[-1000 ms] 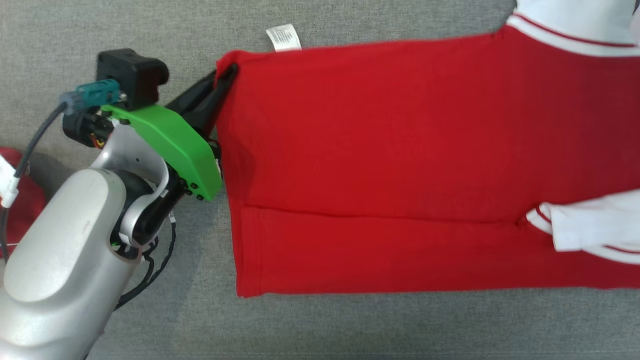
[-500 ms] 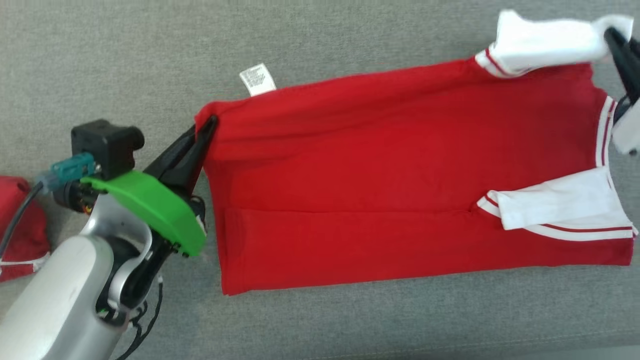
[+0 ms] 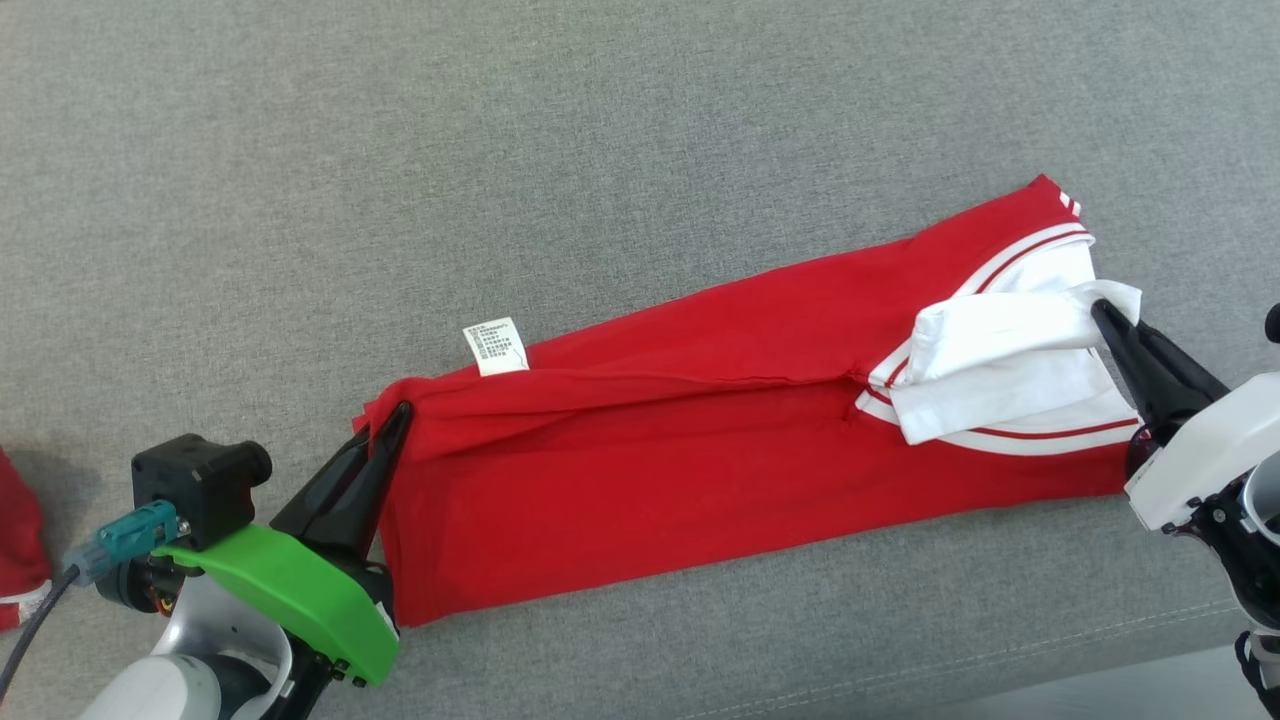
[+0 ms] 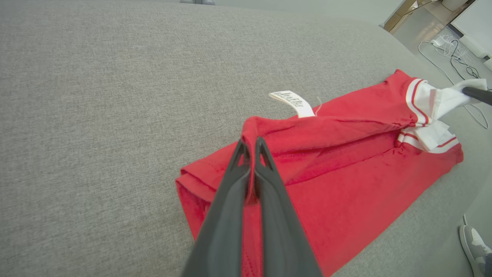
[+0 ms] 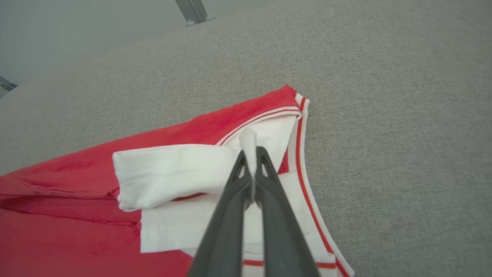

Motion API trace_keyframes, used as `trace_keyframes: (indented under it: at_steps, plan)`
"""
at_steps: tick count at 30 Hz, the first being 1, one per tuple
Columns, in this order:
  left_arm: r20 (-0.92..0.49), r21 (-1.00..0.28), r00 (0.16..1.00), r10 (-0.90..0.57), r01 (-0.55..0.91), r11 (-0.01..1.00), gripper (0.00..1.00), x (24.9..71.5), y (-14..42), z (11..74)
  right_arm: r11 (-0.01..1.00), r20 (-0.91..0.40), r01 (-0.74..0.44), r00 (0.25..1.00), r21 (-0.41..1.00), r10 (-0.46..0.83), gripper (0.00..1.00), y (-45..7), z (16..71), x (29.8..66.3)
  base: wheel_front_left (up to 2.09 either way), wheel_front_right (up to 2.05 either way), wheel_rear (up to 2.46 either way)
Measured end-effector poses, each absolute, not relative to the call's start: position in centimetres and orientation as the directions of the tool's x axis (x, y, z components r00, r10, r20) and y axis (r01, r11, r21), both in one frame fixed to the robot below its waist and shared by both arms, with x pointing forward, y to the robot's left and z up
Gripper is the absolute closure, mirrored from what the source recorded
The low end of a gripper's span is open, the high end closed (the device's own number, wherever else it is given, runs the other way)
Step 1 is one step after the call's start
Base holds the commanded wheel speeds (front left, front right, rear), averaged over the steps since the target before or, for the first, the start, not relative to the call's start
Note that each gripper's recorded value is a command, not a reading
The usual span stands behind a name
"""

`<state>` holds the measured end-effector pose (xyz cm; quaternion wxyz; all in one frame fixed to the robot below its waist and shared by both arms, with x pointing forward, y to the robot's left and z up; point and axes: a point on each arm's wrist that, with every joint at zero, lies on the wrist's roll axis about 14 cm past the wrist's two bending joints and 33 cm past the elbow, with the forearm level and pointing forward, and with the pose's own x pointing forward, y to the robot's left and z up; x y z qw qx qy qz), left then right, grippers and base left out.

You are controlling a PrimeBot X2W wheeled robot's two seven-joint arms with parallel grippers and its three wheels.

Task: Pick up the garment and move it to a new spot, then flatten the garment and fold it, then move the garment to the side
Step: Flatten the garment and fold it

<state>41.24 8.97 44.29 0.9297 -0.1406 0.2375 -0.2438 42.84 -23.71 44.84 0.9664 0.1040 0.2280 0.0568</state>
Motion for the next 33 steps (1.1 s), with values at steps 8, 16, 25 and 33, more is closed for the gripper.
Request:
trace_keyframes:
  at_steps: [8, 16, 25, 33]
  plan:
    - [-0.387, -0.364, 0.778, -0.496, 0.365, 0.857, 0.00, 40.1, 9.3, 43.6, 0.980, -0.467, -0.032, 0.876, 0.195, 0.121, 0.00, -24.4, 43.5, 41.9, 0.00, 0.00, 0.00]
    - [-0.288, -0.315, 0.906, -0.309, 0.215, 0.924, 0.00, 39.2, 12.0, 44.0, 0.992, -0.532, 0.015, 0.845, 0.128, 0.056, 0.00, -26.4, 42.8, 40.5, 0.00, 0.00, 0.00]
    - [-0.126, -0.240, 0.980, -0.155, 0.122, 0.963, 0.00, 39.3, 13.3, 45.2, 0.995, -0.653, 0.004, 0.755, 0.098, 0.061, 0.00, -25.8, 39.7, 41.3, 0.00, 0.00, 0.00]
    - [-0.053, -0.245, 0.996, -0.077, 0.062, 0.967, 0.00, 39.6, 14.8, 46.3, 0.996, -0.750, -0.062, 0.656, 0.061, 0.087, 0.00, -24.8, 36.1, 42.2, 0.00, 0.00, 0.00]
